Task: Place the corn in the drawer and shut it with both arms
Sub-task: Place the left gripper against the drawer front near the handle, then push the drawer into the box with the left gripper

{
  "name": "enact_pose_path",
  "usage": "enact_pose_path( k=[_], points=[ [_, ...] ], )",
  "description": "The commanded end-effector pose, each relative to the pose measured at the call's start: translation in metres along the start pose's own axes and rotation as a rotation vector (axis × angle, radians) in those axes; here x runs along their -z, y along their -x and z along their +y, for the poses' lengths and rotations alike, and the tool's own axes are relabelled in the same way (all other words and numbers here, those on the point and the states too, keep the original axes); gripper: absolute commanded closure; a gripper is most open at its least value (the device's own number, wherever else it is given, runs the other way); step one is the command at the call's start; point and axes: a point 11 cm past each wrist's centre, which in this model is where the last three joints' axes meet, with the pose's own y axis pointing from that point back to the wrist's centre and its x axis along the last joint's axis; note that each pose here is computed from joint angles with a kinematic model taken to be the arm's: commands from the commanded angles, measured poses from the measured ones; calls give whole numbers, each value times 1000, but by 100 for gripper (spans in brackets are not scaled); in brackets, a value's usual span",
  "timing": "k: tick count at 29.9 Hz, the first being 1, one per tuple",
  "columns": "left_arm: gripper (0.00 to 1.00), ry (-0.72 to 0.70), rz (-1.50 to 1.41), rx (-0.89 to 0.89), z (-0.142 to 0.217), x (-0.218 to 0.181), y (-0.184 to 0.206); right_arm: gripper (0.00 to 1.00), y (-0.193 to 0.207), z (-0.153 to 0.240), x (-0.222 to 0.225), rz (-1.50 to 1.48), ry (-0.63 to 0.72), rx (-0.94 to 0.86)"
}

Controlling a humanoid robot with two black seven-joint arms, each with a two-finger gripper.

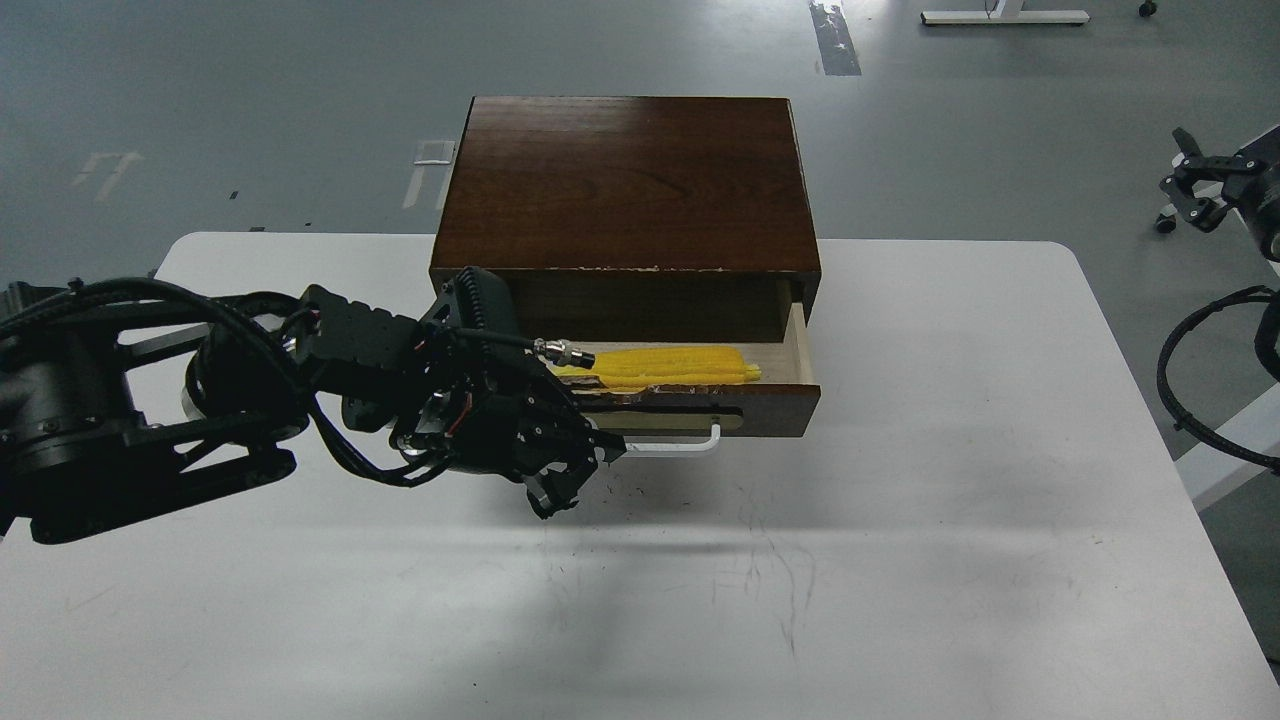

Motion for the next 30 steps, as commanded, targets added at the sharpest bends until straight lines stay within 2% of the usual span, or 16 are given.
enact_pose_path(
  k=[1, 30],
  points=[
    [100, 0, 1, 4, 0, 0, 1, 0, 0, 0, -1, -2, 1, 0],
    [100, -33, 20, 7, 1, 12, 3, 0, 7, -4, 6, -12, -22, 14]
  ],
)
